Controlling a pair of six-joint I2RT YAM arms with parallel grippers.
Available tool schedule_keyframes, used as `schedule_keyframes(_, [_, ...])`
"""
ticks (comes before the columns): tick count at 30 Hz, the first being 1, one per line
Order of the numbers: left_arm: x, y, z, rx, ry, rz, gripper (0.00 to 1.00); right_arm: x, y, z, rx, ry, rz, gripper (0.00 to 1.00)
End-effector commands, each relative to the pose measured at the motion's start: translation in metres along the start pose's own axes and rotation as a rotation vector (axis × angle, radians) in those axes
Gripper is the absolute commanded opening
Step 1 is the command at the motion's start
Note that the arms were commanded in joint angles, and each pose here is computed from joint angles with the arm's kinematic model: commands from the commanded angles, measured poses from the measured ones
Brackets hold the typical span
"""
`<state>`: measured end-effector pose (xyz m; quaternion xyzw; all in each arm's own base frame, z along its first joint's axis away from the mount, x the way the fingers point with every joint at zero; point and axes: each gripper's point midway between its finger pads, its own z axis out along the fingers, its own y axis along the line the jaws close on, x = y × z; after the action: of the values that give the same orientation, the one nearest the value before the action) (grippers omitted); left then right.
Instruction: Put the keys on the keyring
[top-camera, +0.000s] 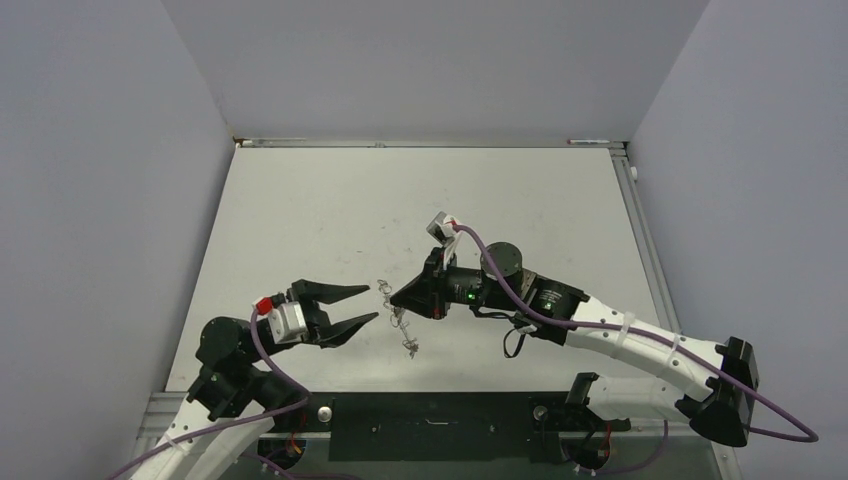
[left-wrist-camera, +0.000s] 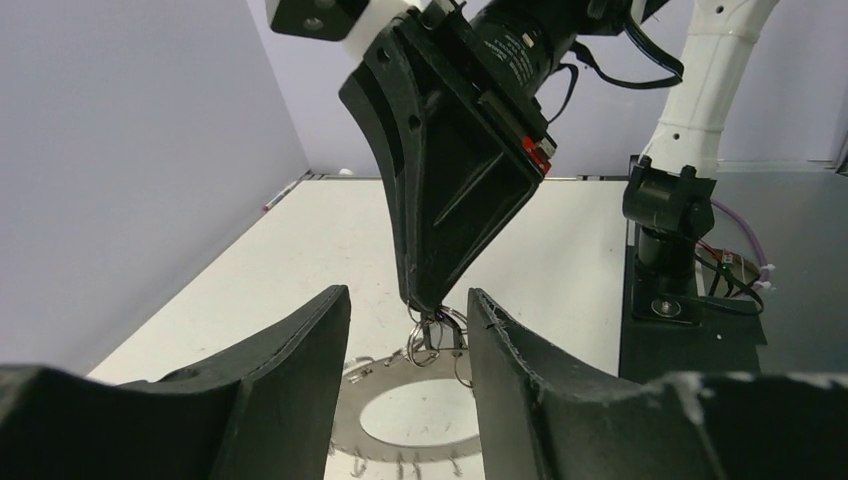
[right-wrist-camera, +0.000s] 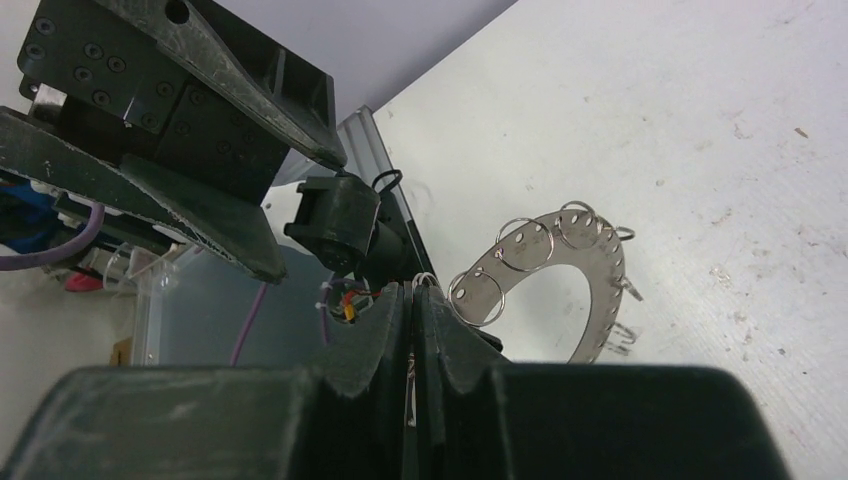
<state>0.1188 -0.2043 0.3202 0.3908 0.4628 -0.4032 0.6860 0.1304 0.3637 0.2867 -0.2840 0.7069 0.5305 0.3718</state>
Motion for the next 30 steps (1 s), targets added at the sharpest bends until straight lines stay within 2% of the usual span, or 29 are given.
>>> schedule_keyframes(1, [-0.01, -0.009, 0.002, 0.065, 0.009, 0.008, 0.44, -0.034, 0.026, -0.011, -0.074, -0.059, -0.122, 0.05])
schedule_keyframes(8, [0.003, -0.024, 0.008, 0.182, 0.052, -0.041, 0.38, -0.031, 0.029, -0.02, -0.078, -0.028, -0.165, 0.05])
schedule_keyframes(25, [0.025, -0.022, 0.022, 0.222, 0.12, -0.144, 0.37, -0.035, 0.036, -0.028, -0.106, -0.05, -0.192, 0.05])
schedule_keyframes(30, [0.024, -0.023, 0.024, 0.234, 0.113, -0.152, 0.3, -0.034, 0.037, -0.025, -0.114, -0.048, -0.191, 0.05])
